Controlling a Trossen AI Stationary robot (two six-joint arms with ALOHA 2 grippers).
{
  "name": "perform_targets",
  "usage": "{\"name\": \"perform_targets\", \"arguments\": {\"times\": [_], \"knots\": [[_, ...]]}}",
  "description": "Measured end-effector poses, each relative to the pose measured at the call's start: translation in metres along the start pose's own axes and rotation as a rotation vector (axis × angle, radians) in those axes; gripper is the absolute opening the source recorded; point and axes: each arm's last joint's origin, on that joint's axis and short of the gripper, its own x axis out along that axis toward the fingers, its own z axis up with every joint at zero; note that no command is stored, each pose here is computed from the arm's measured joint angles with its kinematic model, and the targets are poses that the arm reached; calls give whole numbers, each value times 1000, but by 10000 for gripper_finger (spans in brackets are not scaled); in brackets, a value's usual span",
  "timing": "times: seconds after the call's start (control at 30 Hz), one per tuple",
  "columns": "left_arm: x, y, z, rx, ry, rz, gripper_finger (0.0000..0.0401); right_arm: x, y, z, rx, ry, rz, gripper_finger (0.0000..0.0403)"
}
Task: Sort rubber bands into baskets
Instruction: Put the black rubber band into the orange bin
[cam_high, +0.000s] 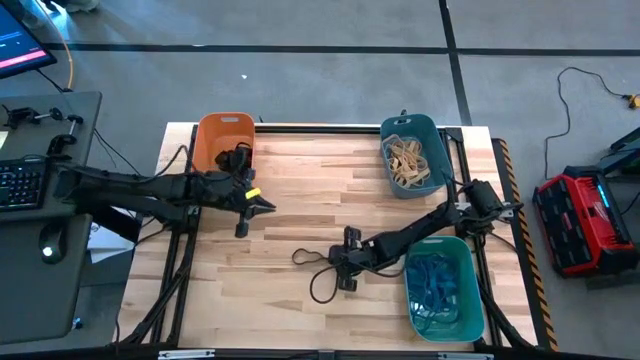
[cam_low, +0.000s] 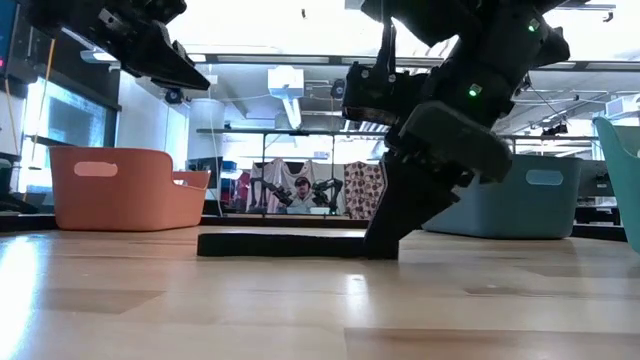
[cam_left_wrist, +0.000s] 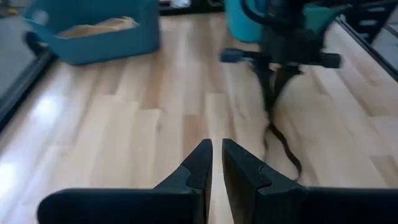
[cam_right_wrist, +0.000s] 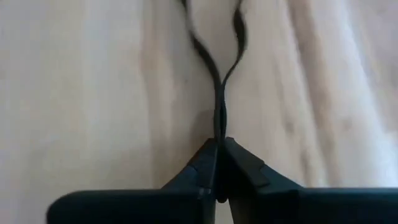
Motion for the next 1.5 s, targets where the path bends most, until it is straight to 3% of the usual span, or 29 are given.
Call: {"name": "perform_targets", "arguments": {"times": [0.33, 0.63, 1.0, 1.5], "knots": [[41, -24, -10, 8, 114, -67, 40, -1, -12, 19, -53, -75, -96, 6], [72, -40, -17, 34, 111, -47, 107, -11, -9, 45, -123, -166, -169, 2], [95, -45, -16, -85, 97, -44, 174, -23, -6, 69, -164, -269, -219, 1], [107, -49, 0, -92, 128, -101, 184, -26, -6, 77, -167, -346, -294, 1]]}}
